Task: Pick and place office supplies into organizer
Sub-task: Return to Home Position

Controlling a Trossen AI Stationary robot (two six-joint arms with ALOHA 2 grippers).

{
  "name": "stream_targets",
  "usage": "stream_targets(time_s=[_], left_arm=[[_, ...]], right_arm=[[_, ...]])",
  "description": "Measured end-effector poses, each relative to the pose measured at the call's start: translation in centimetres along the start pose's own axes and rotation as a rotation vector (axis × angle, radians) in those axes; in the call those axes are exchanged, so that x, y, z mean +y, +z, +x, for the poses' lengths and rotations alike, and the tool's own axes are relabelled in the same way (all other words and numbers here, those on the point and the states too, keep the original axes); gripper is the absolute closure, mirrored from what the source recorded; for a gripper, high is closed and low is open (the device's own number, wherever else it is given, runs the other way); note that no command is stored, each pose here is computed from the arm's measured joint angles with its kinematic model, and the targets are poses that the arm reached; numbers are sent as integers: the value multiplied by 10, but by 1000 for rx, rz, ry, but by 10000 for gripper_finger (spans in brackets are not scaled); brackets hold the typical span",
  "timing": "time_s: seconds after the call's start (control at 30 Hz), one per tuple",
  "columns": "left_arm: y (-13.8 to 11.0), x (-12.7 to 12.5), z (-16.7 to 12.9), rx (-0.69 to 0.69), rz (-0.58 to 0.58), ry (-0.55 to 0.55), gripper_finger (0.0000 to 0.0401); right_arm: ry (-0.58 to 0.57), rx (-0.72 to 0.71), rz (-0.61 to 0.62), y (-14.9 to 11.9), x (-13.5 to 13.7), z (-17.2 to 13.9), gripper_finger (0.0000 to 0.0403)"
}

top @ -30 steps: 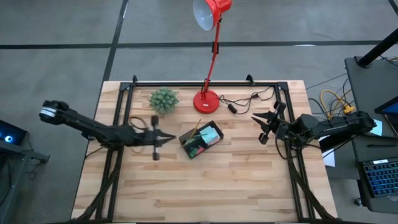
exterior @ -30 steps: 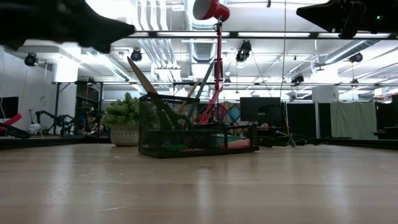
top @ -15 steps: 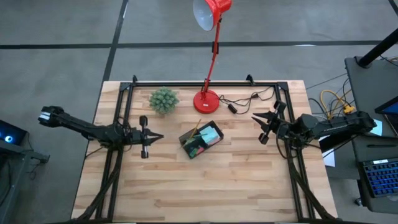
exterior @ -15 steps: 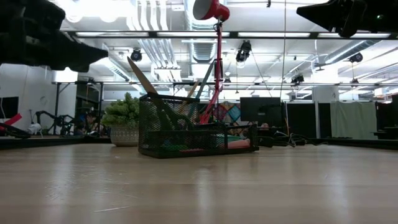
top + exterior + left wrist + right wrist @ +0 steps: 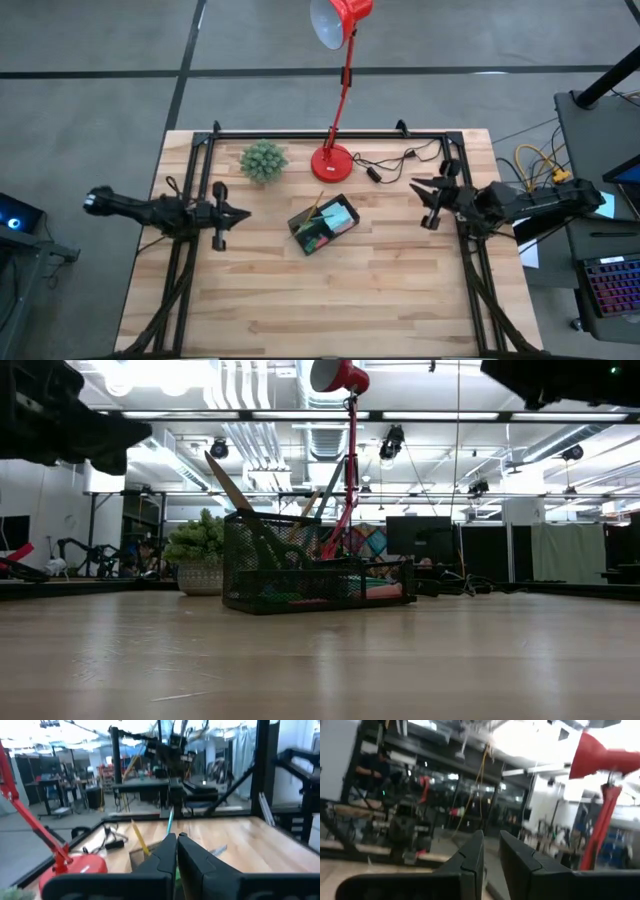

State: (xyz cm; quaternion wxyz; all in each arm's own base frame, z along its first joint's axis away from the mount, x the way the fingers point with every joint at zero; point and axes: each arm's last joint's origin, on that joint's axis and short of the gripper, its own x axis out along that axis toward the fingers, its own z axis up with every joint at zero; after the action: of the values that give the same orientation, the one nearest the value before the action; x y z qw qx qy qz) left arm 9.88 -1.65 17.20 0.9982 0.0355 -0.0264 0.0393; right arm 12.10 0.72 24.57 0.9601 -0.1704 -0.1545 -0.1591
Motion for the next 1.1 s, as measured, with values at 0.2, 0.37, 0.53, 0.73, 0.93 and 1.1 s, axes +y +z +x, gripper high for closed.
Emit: stream_targets(time_s=[0.2,0.37,0.53,0.73,0.93,1.1], left_arm=[[-2,0,-2,20,3,-26,401],[-5,-1,0,48,13,-27,401],[-4,-1,-1,40,10,-24,401],[-3,0,-1,29,6,-23,401],[-3,-1,-2,23,4,-53,401],[-3,-2,-2,18,-25,-79,401]], right_arm=[[37,128,27,-13,5,-1,351],[102,251,92,-24,10,-6,351],[112,308,125,-28,7,-16,351],[187,358,195,-39,4,-40,363],[432,292,324,-62,19,-51,393],[432,306,320,-65,21,-49,394]])
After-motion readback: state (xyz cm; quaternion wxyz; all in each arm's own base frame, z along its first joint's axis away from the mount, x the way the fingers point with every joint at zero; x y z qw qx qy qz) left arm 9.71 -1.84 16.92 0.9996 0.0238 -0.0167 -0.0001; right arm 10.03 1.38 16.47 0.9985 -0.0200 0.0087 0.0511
